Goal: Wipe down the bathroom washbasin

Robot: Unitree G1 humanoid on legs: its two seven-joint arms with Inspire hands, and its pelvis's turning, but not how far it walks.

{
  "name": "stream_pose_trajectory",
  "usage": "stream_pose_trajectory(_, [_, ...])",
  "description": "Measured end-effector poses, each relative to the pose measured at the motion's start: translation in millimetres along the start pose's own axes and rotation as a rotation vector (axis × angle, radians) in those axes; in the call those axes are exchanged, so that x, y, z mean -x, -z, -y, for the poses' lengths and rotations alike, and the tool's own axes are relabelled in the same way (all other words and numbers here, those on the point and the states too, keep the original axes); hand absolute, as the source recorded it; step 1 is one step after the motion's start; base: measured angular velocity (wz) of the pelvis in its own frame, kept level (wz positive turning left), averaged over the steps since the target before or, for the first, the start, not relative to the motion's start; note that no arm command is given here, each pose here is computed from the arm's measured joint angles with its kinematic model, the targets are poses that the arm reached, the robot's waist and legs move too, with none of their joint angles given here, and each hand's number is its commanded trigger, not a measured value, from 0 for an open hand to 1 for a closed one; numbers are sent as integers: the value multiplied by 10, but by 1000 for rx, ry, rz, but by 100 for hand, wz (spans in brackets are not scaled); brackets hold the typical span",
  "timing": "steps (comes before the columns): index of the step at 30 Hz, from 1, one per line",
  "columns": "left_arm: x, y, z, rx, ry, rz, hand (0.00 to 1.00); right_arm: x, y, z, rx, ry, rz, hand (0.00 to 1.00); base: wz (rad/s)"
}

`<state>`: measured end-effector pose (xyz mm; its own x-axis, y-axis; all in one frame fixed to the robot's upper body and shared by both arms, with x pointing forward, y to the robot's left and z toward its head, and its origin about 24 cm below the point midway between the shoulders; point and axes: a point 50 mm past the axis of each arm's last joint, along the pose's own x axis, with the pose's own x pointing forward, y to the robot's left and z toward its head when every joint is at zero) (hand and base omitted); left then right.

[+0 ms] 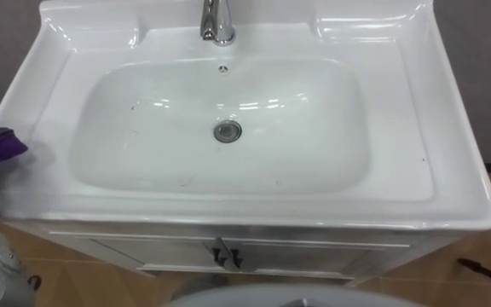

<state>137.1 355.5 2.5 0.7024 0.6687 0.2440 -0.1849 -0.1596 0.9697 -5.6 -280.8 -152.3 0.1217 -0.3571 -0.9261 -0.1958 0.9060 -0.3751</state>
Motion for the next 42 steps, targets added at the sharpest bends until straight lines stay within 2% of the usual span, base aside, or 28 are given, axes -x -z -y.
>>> stream_pose_trajectory(11, [-16, -13, 6, 6, 11, -6, 100, 20, 121, -26, 2, -16, -28, 0, -4])
stream_pose_trajectory(17, [12, 32, 62, -18, 59, -30, 100, 12, 80, -22, 0, -19, -31, 0, -1])
stream_pose_trajectory(29, [-10, 16, 112, -20, 77, -48, 99, 11, 6, -51, 20, -24, -5, 0, -4])
stream_pose_trajectory(30, [-11, 14, 111, -20, 76, -48, 62, 12, 10, -53, 20, -24, -5, 0, 0])
stream_pose_trajectory(31, [-13, 12, 110, -18, 74, -47, 54, 13, 16, -54, 20, -25, -7, 0, 0])
stream_pose_trajectory(32, [-20, 2, 106, -14, 70, -45, 0, 16, 36, -56, 20, -24, -12, 0, 0])
stream_pose_trajectory(42, [-14, -1, 106, 22, 52, -50, 0, 40, 66, -46, 17, 5, 1, 0, -1])
